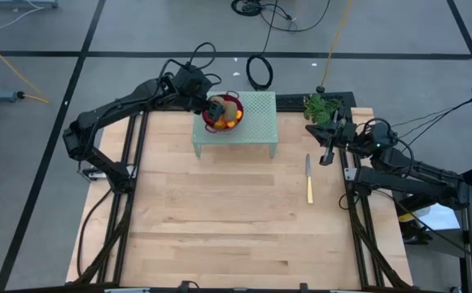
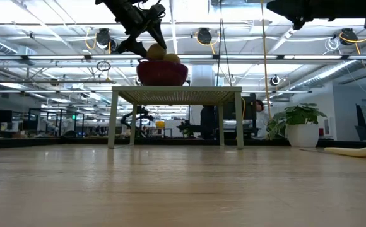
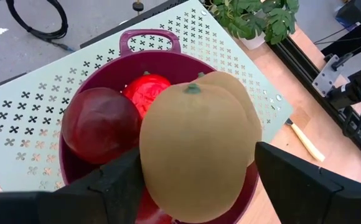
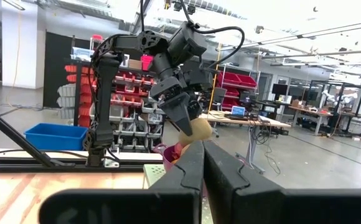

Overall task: Pick & Place Fruit
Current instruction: Put the kiwi into the violet strainer bowl on the shelf

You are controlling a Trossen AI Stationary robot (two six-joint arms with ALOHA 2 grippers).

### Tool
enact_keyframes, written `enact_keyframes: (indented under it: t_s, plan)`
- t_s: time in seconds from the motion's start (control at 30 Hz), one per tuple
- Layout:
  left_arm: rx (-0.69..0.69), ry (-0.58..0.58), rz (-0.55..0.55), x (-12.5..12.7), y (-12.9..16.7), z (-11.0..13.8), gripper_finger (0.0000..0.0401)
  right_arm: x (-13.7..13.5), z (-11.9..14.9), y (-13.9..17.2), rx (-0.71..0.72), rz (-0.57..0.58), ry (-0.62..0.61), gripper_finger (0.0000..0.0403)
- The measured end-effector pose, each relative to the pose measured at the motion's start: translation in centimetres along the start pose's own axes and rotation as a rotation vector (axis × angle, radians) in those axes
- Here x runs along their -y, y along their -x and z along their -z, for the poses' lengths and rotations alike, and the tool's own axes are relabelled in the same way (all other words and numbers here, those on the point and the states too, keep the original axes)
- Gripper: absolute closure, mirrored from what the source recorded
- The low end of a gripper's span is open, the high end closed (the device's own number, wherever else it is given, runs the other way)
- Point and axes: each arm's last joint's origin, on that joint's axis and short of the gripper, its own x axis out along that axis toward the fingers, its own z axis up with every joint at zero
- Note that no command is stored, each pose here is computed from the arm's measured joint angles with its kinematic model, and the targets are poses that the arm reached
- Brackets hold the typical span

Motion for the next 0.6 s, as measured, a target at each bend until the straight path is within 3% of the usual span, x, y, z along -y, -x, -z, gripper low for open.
enact_keyframes:
  t_s: [0.6]
  plan:
    - [0.050, -0.007, 0.012, -0.5, 1.3, -0.5, 0.0118, 0.0, 0.0, 0.0, 0.000, 0.000, 0.000, 0.0403]
